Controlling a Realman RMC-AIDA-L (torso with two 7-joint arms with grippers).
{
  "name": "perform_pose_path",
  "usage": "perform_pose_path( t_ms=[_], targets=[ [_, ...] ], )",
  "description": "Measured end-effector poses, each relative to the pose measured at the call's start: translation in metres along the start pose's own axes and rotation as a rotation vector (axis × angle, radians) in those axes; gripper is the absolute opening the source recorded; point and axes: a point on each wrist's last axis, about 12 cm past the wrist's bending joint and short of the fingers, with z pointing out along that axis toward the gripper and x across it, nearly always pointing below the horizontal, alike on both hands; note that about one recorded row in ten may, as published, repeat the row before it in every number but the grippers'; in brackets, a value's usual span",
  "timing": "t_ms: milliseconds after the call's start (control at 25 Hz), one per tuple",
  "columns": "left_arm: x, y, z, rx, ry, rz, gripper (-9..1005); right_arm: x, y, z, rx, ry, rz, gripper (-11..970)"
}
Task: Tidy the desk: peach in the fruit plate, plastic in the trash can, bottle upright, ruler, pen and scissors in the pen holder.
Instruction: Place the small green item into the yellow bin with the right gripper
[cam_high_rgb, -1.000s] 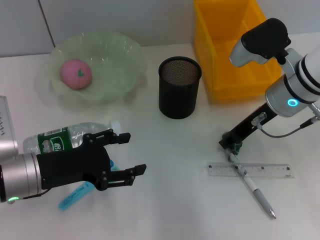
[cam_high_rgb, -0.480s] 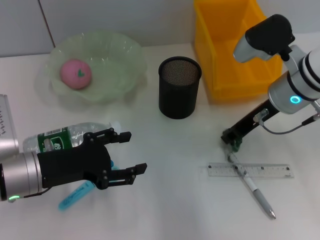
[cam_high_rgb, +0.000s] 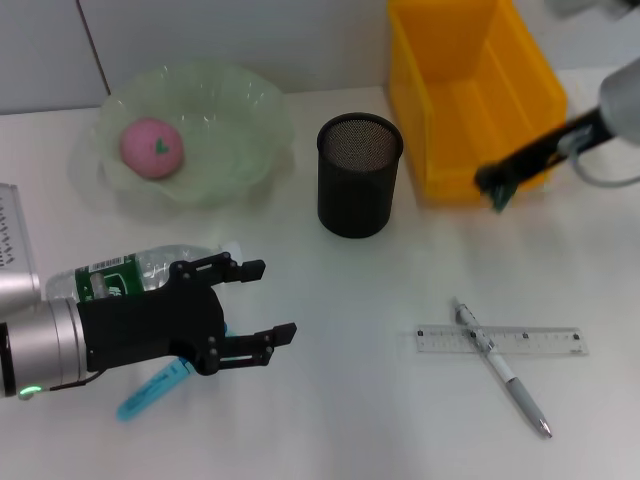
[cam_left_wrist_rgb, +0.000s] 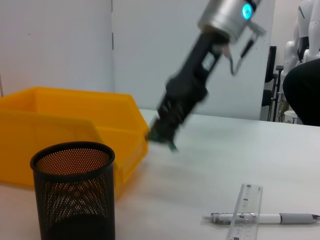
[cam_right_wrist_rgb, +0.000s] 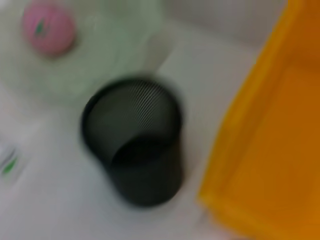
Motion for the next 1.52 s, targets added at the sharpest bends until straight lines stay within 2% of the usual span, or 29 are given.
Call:
perform_pose_path(
  t_ms=[40,80,320,440,480,800,1200,1320,1400,1440,1520],
  targets=[
    [0.000,0.000,0.000,0.000,0.000,0.000,778,0.000,0.000,0.000,0.000,0.000,0.000,382],
    [0.000,0.000,0.000,0.000,0.000,0.000,778,-0.006,-0.010,-0.014,0.044,-0.066,0.005,382],
    [-0.001,0.000,0.001,0.003,-0.001,0.004,776,-0.021,-0.027,-0.020,0.147,-0.199,-0.013,384],
    [-0.001,0.000,0.001,0.005,-0.002,0.005,775,-0.025,-0.028,-0.008,0.183,-0.242,-0.037,384],
    [-0.001,0.000,0.001,0.006,-0.002,0.005,775,-0.026,-0.028,0.003,0.195,-0.253,-0.046,385],
    [-0.001,0.000,0.001,0.008,-0.003,0.005,773,-0.024,-0.028,0.043,0.224,-0.246,-0.061,401],
    [-0.001,0.000,-0.002,-0.002,-0.005,0.006,770,-0.023,-0.026,0.036,0.206,-0.269,-0.051,789],
    [-0.001,0.001,-0.003,-0.005,-0.006,0.005,769,-0.023,-0.024,0.026,0.177,-0.322,-0.048,825],
    [-0.003,0.003,-0.005,-0.012,-0.008,-0.001,769,-0.018,-0.015,0.007,0.070,-0.429,-0.071,837],
    [-0.003,0.003,-0.005,-0.012,-0.008,-0.001,769,-0.018,-0.015,0.007,0.070,-0.429,-0.071,837],
    [-0.005,0.005,-0.007,-0.023,-0.012,-0.005,768,-0.009,-0.009,-0.008,-0.032,-0.501,-0.093,837]
  ],
)
